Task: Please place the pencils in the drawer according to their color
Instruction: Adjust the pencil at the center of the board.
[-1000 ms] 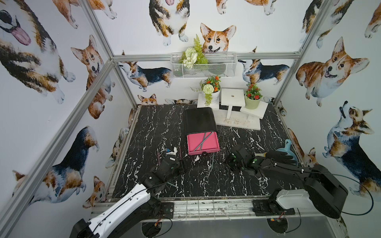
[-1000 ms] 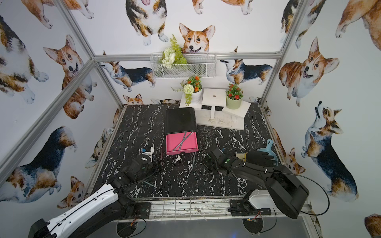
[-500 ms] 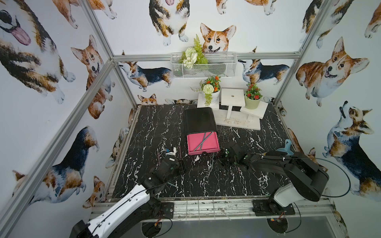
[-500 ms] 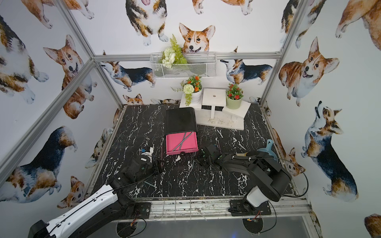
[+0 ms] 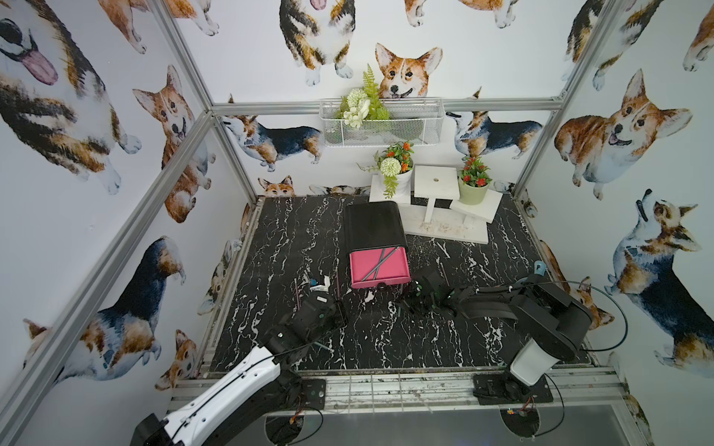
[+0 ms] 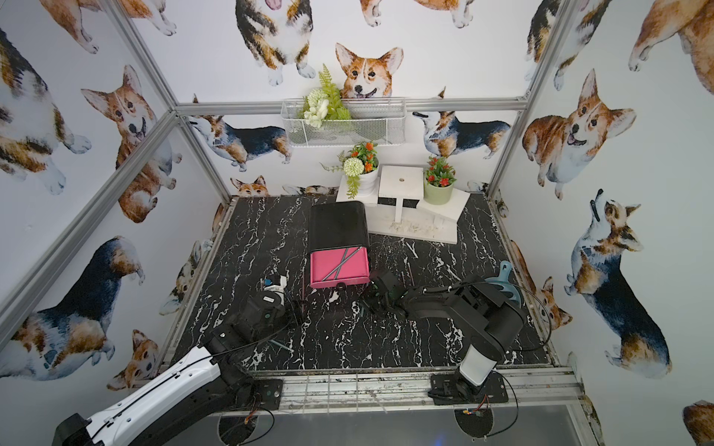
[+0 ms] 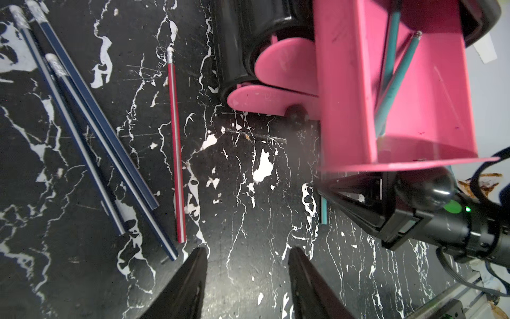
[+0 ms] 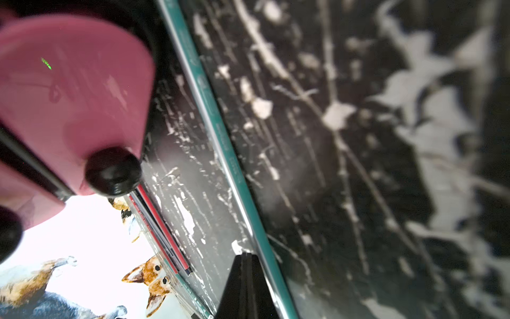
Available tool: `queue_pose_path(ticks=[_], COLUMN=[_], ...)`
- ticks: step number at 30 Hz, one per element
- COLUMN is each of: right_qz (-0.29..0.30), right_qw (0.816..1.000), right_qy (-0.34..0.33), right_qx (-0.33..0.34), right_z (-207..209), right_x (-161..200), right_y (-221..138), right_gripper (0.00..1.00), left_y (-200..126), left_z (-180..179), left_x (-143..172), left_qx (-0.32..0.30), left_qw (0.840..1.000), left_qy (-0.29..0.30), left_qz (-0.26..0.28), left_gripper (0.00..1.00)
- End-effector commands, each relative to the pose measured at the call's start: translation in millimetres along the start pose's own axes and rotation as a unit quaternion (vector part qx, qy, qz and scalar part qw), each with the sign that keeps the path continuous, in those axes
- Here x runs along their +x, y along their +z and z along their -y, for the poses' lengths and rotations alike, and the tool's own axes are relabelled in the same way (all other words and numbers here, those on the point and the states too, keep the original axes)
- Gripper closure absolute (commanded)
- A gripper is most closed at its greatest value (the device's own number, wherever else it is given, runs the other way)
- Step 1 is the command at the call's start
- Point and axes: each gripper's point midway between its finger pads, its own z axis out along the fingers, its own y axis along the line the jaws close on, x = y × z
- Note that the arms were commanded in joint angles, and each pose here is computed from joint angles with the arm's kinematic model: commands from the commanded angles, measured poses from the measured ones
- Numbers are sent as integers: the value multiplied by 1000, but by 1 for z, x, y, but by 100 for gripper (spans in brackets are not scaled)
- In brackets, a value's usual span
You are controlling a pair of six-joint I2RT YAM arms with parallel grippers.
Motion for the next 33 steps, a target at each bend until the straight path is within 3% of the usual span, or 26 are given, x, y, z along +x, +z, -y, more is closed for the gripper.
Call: queue_pose_path(ticks=[1, 7, 16, 22, 33], right_qz=[11, 52, 75, 46, 48], right_qw=[1000, 991, 981, 983, 956], right_qy=[7, -18, -111, -130, -218], right_qx=[23, 120, 143, 117, 189], right_z=[10, 36, 20, 11, 18], right_x=[-2, -14, -21, -10, 1], right_y=[-1, -29, -74, -63, -53], right_gripper=[97, 98, 85, 68, 63], left_y=[1, -1, -1, 0, -2], left_z=[-4, -2, -3, -4, -5], left_x=[2, 0, -1, -1, -2], left_qx=[-8, -6, -9, -10, -13], left_qw=[1000, 1000, 1000, 1000, 1000], left_qy=[1, 1, 1, 2, -1], left_qz=[-3, 0, 3, 2, 4], left_gripper=[47, 47, 47, 47, 47])
